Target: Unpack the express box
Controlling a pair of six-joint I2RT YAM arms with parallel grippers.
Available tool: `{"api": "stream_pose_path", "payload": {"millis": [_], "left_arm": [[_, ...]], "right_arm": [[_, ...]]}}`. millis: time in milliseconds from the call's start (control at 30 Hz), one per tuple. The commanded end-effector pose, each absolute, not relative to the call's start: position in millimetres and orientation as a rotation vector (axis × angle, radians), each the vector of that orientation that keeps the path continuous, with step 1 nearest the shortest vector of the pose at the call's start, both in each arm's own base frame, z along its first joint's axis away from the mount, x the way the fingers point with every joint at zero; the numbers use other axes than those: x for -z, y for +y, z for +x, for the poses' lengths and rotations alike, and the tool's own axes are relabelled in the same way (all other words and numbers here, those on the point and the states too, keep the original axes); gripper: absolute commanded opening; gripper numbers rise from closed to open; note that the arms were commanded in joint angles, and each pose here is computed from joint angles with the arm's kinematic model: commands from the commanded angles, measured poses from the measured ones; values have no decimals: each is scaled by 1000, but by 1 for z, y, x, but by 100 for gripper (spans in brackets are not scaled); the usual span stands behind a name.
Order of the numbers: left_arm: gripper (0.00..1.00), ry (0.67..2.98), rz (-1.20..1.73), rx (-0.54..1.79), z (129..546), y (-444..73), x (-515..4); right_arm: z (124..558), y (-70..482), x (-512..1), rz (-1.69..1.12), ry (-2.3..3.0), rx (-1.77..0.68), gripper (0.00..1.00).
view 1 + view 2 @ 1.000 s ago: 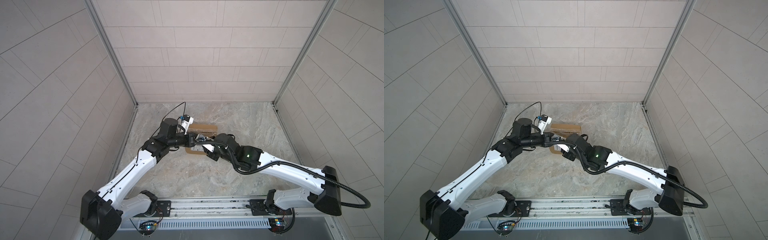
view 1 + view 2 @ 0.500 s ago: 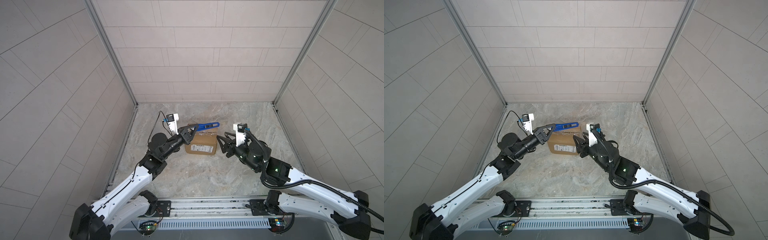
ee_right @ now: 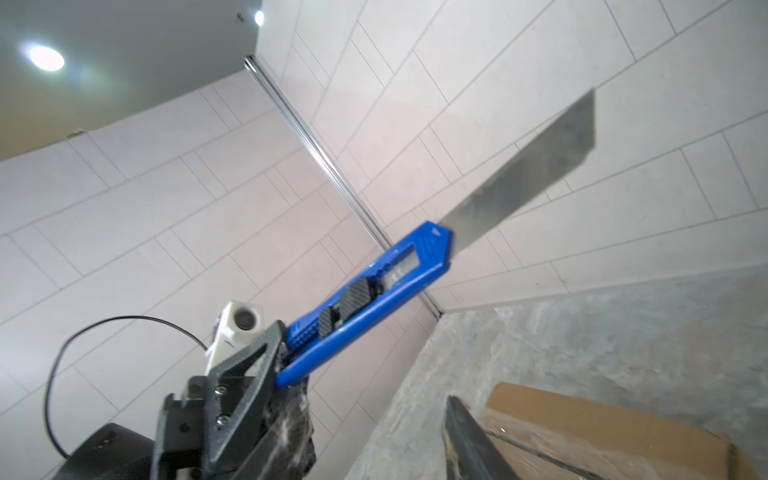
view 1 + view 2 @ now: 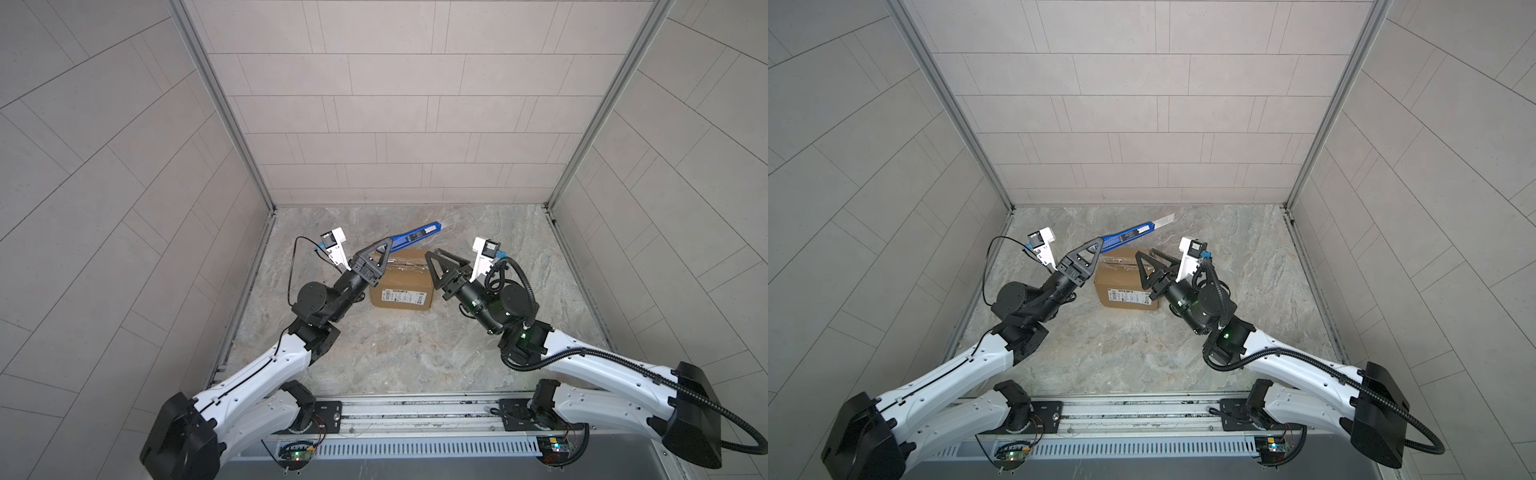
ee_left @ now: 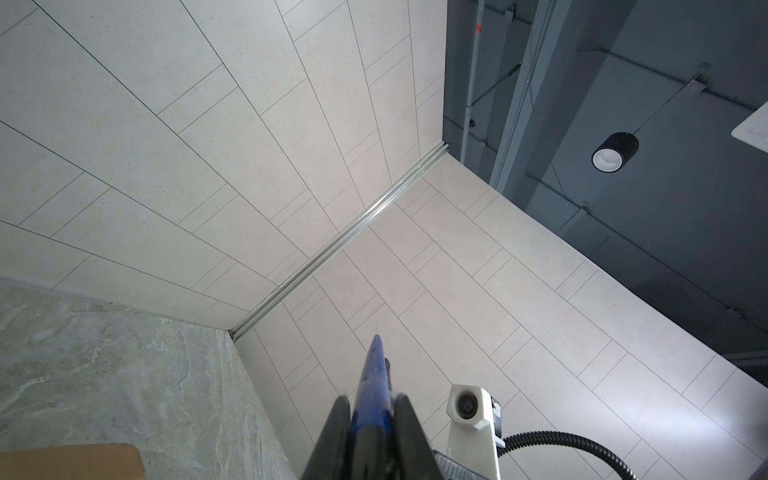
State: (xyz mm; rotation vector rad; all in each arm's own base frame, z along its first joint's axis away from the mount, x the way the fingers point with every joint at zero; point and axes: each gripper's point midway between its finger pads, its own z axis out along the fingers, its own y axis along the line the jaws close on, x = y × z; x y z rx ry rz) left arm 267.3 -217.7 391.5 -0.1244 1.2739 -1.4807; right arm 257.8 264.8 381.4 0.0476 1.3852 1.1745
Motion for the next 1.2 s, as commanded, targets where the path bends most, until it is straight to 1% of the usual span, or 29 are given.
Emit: {"api": "stream_pose_path", "payload": {"millis": [0, 267, 900, 1167], "left_arm": [[0, 1147, -131, 1556, 256, -210, -417], [0, 1089, -132, 1644, 254, -213, -427], [0, 1059, -82, 1725, 249, -223, -438], [0, 1056, -62, 1732, 247, -225, -440]], "right_arm": [[251, 264, -415, 44, 1256, -1246, 54], [261, 273, -431, 15, 1187, -1251, 54], [284, 285, -451, 4, 1125, -1270, 51], [291, 288, -455, 26, 1093, -1296, 44]]}}
